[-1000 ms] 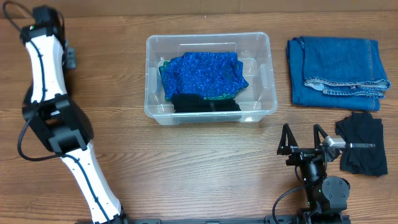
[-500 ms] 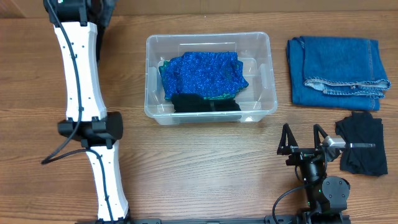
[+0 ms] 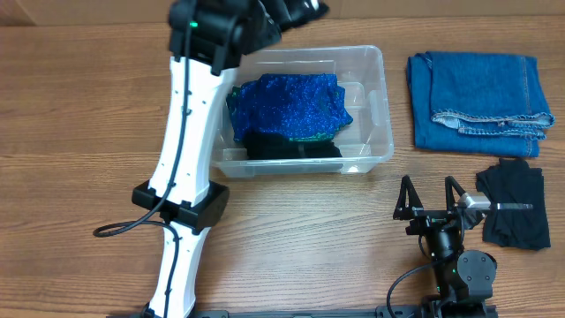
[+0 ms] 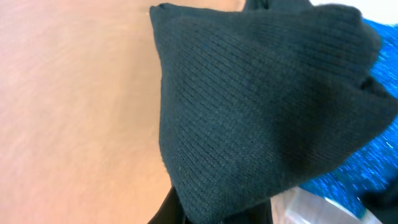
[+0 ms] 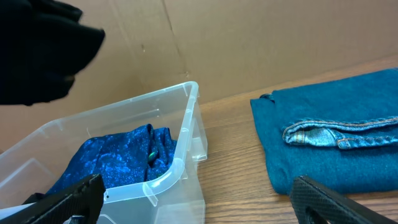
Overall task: Pack container
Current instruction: 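Carry the black garment into the bin and lay it on top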
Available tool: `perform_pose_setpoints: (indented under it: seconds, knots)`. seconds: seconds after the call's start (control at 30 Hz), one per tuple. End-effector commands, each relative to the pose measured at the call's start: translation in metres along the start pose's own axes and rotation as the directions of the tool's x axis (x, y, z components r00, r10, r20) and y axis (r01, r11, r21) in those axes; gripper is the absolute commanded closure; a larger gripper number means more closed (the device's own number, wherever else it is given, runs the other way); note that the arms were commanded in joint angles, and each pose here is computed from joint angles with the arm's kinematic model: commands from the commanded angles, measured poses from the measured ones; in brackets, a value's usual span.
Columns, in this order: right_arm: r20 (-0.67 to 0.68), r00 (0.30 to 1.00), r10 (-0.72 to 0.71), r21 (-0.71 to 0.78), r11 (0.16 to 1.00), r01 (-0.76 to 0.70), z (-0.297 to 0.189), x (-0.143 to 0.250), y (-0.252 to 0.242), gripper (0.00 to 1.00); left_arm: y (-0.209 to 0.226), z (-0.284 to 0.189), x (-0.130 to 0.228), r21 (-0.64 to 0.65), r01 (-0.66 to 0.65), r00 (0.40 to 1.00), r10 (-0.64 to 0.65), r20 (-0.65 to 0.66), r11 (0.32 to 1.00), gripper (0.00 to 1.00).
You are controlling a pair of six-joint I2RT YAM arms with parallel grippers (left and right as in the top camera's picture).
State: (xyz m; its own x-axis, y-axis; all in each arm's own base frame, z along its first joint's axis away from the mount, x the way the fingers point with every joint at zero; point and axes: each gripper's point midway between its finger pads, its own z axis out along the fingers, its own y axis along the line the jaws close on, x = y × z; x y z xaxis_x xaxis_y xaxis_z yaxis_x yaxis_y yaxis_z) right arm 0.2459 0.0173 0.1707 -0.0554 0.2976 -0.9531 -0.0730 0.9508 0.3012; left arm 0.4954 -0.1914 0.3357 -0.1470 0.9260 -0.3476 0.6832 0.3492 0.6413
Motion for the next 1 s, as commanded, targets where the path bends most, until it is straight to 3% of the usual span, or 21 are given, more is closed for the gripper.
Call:
perform_pose_setpoints:
  seconds: [0.0, 0.23, 0.63, 0.67, 0.7, 0.77, 0.87, 0.97]
  knots:
    - [0.011, 1.000, -0.007, 0.013, 1.000, 0.007, 0.000, 0.000, -0.003, 0.00, -0.016, -0.005, -0.008, 0.039, -0.139, 0.990, 0.140, 0.000, 0.989, 0.96]
    - [0.011, 1.000, -0.007, 0.013, 1.000, 0.007, 0.000, 0.000, -0.003, 0.00, -0.056, 0.034, 0.001, 0.185, -0.326, 0.941, 0.336, -0.029, 0.927, 0.96]
    - [0.011, 1.000, -0.007, 0.013, 1.000, 0.007, 0.000, 0.000, -0.003, 0.00, -0.060, 0.067, 0.001, 0.178, -0.359, 0.928, 0.371, -0.038, 0.916, 0.96]
    - [0.011, 1.000, -0.007, 0.013, 1.000, 0.007, 0.000, 0.000, -0.003, 0.00, -0.061, 0.070, 0.000, 0.176, -0.359, 0.928, 0.370, -0.036, 0.917, 0.90]
    - [0.011, 1.000, -0.007, 0.013, 1.000, 0.007, 0.000, 0.000, -0.003, 0.00, -0.062, 0.072, 0.001, 0.179, -0.358, 0.928, 0.370, -0.037, 0.916, 0.72]
    - [0.011, 1.000, -0.007, 0.013, 1.000, 0.007, 0.000, 0.000, -0.003, 0.00, -0.067, 0.074, 0.004, 0.196, -0.352, 0.929, 0.366, -0.043, 0.915, 0.53]
    - [0.011, 1.000, -0.007, 0.013, 1.000, 0.007, 0.000, 0.000, -0.003, 0.00, -0.075, 0.072, 0.005, 0.230, -0.312, 0.943, 0.330, -0.044, 0.922, 0.44]
    - [0.011, 1.000, -0.007, 0.013, 1.000, 0.007, 0.000, 0.000, -0.003, 0.00, -0.098, 0.065, 0.012, 0.321, -0.273, 0.950, 0.307, -0.058, 0.907, 0.45]
